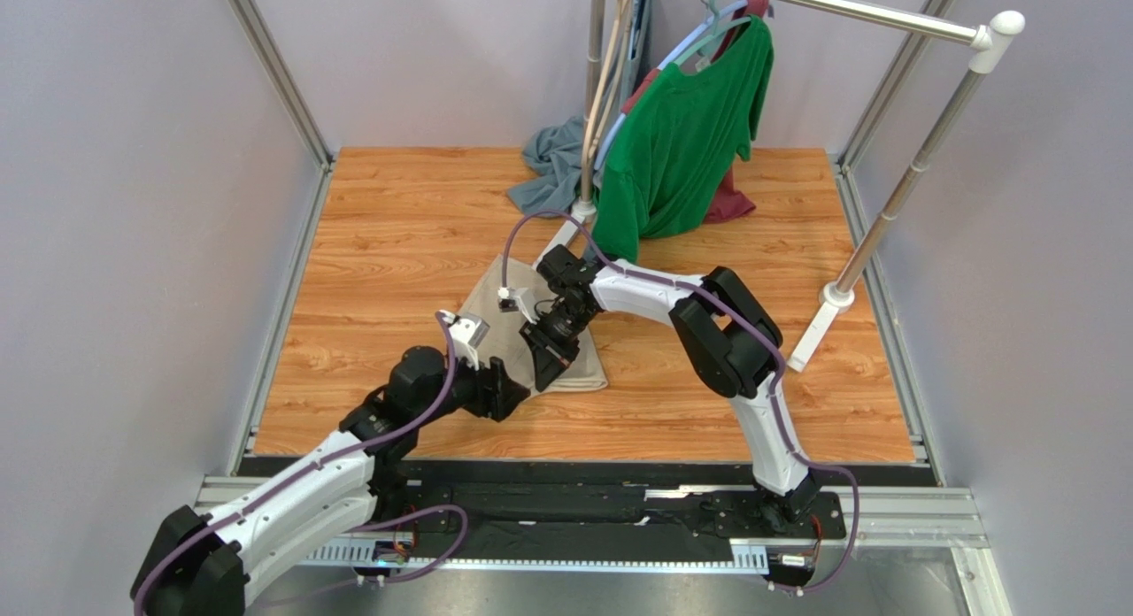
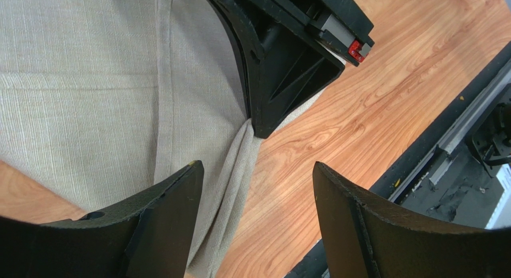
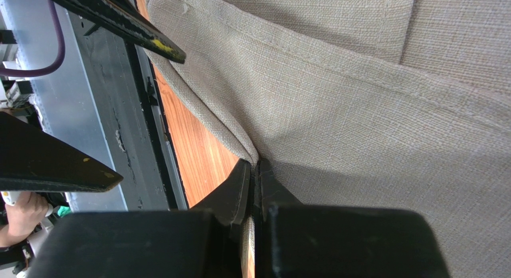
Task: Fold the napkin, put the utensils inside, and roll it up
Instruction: Roll the napkin with the utensil
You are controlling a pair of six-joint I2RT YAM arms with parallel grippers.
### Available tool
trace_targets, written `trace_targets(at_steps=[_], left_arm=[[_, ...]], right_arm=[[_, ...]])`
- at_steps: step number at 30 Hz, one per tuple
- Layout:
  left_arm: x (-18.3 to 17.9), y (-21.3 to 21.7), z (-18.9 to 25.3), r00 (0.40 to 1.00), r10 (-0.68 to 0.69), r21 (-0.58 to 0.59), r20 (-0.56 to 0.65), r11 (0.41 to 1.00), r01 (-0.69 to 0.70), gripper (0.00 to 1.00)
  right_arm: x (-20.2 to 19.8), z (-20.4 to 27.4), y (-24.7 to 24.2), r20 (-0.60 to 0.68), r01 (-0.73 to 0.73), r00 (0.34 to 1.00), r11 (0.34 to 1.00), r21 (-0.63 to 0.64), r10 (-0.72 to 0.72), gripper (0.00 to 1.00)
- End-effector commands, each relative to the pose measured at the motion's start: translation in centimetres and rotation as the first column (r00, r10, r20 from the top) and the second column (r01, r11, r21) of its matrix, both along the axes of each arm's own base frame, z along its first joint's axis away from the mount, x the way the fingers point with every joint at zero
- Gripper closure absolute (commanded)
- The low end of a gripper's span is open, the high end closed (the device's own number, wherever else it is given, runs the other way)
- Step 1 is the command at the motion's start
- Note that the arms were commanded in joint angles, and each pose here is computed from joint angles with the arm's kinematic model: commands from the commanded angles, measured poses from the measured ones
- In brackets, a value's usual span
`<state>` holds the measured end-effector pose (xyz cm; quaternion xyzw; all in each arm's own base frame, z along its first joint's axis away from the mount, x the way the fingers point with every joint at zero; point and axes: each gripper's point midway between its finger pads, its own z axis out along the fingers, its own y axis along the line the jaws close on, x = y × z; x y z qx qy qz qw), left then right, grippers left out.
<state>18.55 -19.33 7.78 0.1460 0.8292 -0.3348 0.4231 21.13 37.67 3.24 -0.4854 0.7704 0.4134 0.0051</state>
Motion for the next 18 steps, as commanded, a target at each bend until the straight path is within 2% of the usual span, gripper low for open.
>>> trace_targets(at_steps=[1, 18], left_arm=[[1.8, -0.9, 2.5, 0.993, -0.008, 0.014, 0.120, 1.000, 0.007, 0.24], [2.2, -2.5, -0.8, 0.999, -0.050, 0.161, 0.011, 0.986, 0.048, 0.25]], right_arm=[[0.5, 0.5, 0.4, -0.005, -0.015, 1.000, 1.000, 0.024, 0.015, 1.00], [0.9, 0.4, 0.3, -0.062, -0.012, 0.998, 0.999, 0.038, 0.015, 1.00]])
